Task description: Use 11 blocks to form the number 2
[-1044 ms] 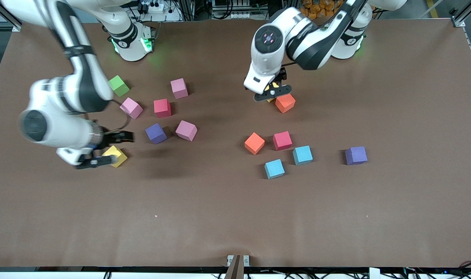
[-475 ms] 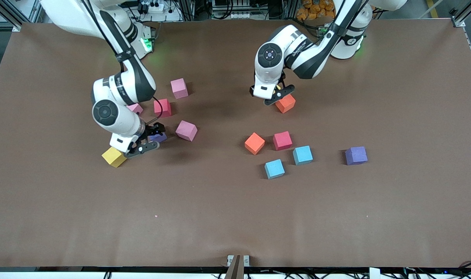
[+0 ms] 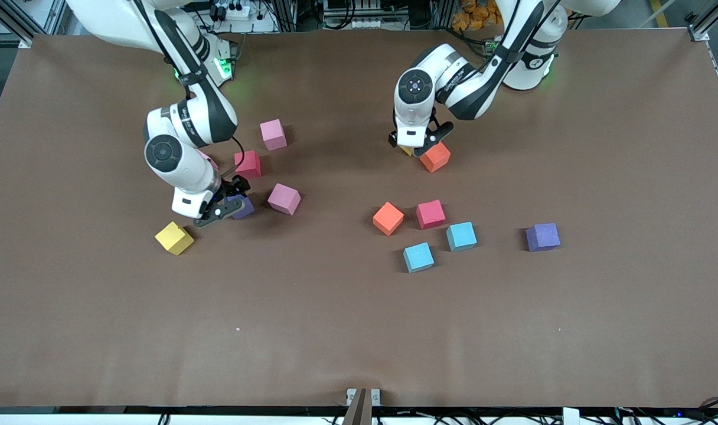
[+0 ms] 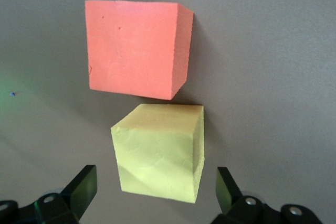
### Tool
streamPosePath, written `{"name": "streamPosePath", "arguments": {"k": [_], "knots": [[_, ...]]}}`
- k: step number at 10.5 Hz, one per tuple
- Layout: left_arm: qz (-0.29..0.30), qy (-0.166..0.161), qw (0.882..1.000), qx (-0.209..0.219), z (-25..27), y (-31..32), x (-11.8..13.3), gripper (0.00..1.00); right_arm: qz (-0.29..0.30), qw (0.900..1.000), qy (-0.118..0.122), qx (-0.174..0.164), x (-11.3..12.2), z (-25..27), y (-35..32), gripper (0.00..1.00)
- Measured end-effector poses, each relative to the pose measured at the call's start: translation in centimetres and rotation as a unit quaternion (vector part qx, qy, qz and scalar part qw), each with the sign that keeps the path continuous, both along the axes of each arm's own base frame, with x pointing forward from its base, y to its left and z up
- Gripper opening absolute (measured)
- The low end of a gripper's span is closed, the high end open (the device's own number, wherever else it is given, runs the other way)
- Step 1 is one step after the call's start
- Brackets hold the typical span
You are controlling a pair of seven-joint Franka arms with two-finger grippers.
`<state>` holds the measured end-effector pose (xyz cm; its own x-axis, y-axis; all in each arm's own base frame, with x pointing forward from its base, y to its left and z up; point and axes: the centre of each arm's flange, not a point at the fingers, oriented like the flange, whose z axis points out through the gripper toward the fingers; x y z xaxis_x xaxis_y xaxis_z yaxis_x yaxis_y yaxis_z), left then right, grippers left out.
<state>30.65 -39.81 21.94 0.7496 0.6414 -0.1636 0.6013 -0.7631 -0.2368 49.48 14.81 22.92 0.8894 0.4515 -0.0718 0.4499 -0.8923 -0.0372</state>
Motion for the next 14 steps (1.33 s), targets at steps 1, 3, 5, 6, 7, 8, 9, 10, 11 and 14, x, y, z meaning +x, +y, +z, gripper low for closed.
{"name": "streamPosePath", "arguments": {"k": [1, 3, 5, 6, 7, 8, 9, 10, 11, 14], "knots": [[0.003, 0.000, 1.000, 0.000, -0.1, 0.1, 0.1, 1.00, -0.002, 1.000, 0.000, 0.000, -0.3, -0.4, -0.4, 1.00], [0.005, -0.001, 1.000, -0.002, -0.8, 0.3, -0.1, 1.00, -0.003, 1.000, 0.001, 0.000, -0.5, -0.6, -0.5, 1.00], [0.008, -0.003, 1.000, -0.007, -2.4, 0.6, -0.5, 1.00, -0.004, 1.000, -0.005, 0.001, -0.4, -0.5, -0.5, 1.00], [0.009, -0.001, 1.000, -0.008, -3.4, 0.6, -0.7, 1.00, -0.010, 1.000, -0.008, 0.004, -0.4, -0.6, -0.5, 1.00], [0.010, 0.001, 1.000, -0.009, -4.0, 0.6, -0.7, 0.99, -0.019, 1.000, -0.012, 0.008, -0.5, -0.8, -0.5, 1.00], [0.010, 0.001, 1.000, -0.010, -4.1, 0.6, -0.7, 0.84, -0.025, 1.000, -0.016, 0.009, -0.5, -1.2, -0.4, 1.00], [0.010, -0.001, 1.000, -0.013, -4.0, 0.4, -0.6, 0.67, -0.029, 0.999, -0.017, 0.010, -0.6, -1.4, -0.3, 1.00], [0.006, -0.003, 1.000, -0.018, -3.7, -0.1, -0.7, 0.65, -0.034, 0.999, -0.017, 0.010, -0.6, -1.5, -0.3, 1.00], [-0.006, -0.006, 1.000, -0.028, -3.1, -1.3, -1.1, 0.65, -0.036, 0.999, -0.017, 0.010, -0.6, -1.6, -0.2, 1.00], [-0.135, -0.027, 0.988, -0.072, -0.6, -6.1, -3.7, 0.65, -0.044, 0.999, -0.020, 0.012, -0.6, -1.6, 0.1, 1.00]]}}
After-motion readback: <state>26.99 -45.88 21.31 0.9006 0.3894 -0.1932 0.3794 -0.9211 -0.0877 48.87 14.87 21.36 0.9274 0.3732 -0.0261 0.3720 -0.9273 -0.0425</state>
